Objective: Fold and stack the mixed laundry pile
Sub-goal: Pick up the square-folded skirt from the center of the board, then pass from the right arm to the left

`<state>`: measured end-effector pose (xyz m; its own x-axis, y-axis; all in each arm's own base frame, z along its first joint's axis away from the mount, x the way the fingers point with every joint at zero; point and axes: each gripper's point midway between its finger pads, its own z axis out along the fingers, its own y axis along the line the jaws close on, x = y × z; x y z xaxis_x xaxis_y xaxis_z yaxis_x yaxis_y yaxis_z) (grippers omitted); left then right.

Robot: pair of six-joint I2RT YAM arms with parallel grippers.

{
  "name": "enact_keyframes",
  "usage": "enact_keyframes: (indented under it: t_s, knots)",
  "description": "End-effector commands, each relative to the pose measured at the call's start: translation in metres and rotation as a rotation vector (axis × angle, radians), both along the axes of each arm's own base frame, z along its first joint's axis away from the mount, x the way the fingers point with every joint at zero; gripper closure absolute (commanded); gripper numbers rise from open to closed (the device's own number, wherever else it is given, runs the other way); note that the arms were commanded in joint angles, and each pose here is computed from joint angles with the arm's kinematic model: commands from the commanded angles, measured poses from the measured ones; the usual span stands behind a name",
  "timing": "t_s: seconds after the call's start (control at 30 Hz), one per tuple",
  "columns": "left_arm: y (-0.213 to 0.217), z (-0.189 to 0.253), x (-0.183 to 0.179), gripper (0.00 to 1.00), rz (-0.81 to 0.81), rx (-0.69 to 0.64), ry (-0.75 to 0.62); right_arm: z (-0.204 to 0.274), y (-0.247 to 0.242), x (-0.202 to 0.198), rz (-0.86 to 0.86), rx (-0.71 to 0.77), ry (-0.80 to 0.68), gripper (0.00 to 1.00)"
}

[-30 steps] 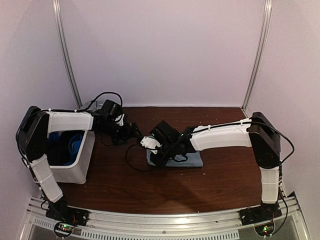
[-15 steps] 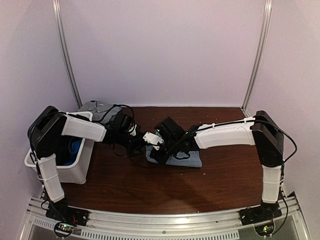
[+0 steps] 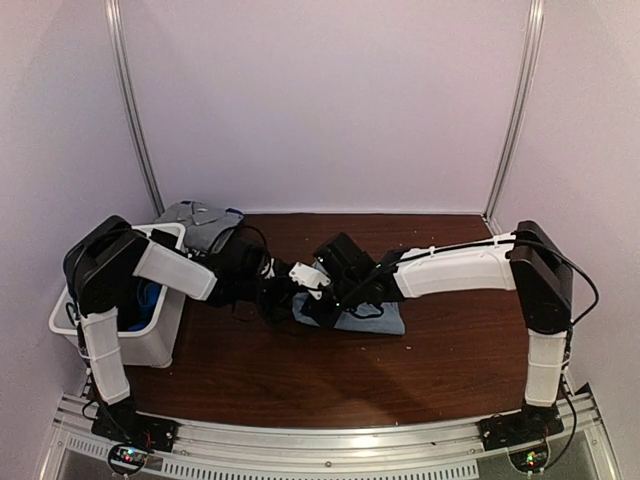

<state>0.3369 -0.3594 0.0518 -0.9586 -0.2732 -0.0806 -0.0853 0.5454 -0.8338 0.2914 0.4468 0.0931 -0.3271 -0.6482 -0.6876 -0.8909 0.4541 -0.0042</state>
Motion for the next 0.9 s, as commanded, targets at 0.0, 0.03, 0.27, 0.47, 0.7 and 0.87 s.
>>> enact_keyframes:
  t_s: [0.0, 0.03, 0.27, 0.47, 0.7, 0.87]
  knots:
    - [-0.012, 0.02, 0.002, 0.02, 0.015, -0.099, -0.055, 0.033, -0.001, 0.001, 0.003, 0.09, -0.032, 1.0]
    - [-0.015, 0.02, 0.001, 0.02, 0.004, -0.097, -0.06, 0.033, -0.002, 0.001, 0.005, 0.093, -0.029, 1.0]
    - [-0.022, -0.005, -0.003, 0.03, -0.001, -0.071, 0.002, 0.038, -0.001, 0.001, 0.015, 0.113, -0.024, 1.0]
    - [-0.027, -0.002, 0.007, 0.22, -0.009, -0.037, -0.037, 0.04, 0.0, 0.0, 0.022, 0.119, -0.017, 1.0]
    - [-0.03, -0.016, 0.024, 0.76, -0.083, 0.153, -0.051, 0.058, -0.002, 0.0, 0.016, 0.138, -0.037, 0.93]
    - [-0.02, -0.011, 0.034, 1.0, -0.157, 0.326, -0.109, 0.08, -0.013, -0.005, 0.005, 0.144, -0.016, 0.69]
